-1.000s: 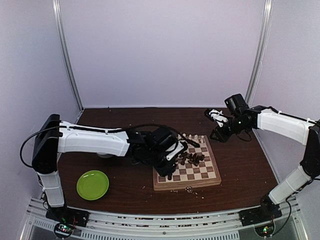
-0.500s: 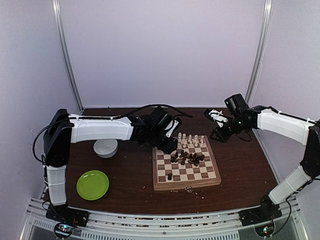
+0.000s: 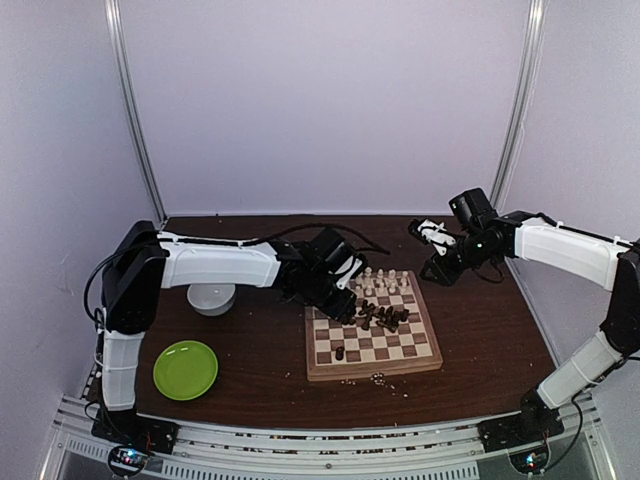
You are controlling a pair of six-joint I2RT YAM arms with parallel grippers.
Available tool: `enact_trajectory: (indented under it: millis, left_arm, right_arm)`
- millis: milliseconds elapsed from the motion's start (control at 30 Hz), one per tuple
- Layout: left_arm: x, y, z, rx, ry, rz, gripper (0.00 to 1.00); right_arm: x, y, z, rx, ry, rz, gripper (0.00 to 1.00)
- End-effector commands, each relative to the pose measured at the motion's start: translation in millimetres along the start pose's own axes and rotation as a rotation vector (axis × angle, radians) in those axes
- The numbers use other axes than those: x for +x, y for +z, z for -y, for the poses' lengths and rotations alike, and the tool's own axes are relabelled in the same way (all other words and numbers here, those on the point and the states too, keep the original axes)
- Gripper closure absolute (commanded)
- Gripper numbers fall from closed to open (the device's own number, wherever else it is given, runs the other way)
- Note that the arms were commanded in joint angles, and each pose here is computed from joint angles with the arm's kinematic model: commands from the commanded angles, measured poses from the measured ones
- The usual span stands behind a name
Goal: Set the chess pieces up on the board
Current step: Pick up the rook from the chessboard.
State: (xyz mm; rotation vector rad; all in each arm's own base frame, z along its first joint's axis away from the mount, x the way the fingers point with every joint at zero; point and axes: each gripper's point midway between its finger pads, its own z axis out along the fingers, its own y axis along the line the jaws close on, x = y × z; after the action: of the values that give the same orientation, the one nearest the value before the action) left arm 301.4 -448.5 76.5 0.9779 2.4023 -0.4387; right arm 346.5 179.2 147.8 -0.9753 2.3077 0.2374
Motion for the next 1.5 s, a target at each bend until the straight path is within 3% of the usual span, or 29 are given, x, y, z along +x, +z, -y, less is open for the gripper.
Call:
enact_trajectory:
  millis: [0,300,567,800,1467]
  left_arm:
    - [-6.5,4.6,6.9,0.033,-0.012,0.009,0.66]
    - [1.5,8.6,7.4,0.04,-0.012,-0.013,0.57]
    - [3.8,11.2,8.0,0.045,-0.012,-0.02,0.66]
    - [7.0,12.8,7.9,0.046,-0.011,-0.028,0.65]
    - [6.6,8.0,7.1,0.043,-0.01,-0.023,0.87]
  right_arm:
    - [3.7,0.7,0.3,-0.004,-0.002,-0.011,0.69]
    - [5.0,2.1,0.0,-0.007,-0.003,-0.018,0.69]
    - [6.0,3.9,-0.2,-0.009,-0.002,-0.023,0.69]
    - [7.0,4.3,1.3,-0.002,-0.005,-0.028,0.69]
    - [7.2,4.8,0.6,-0.005,-0.006,-0.03,0.69]
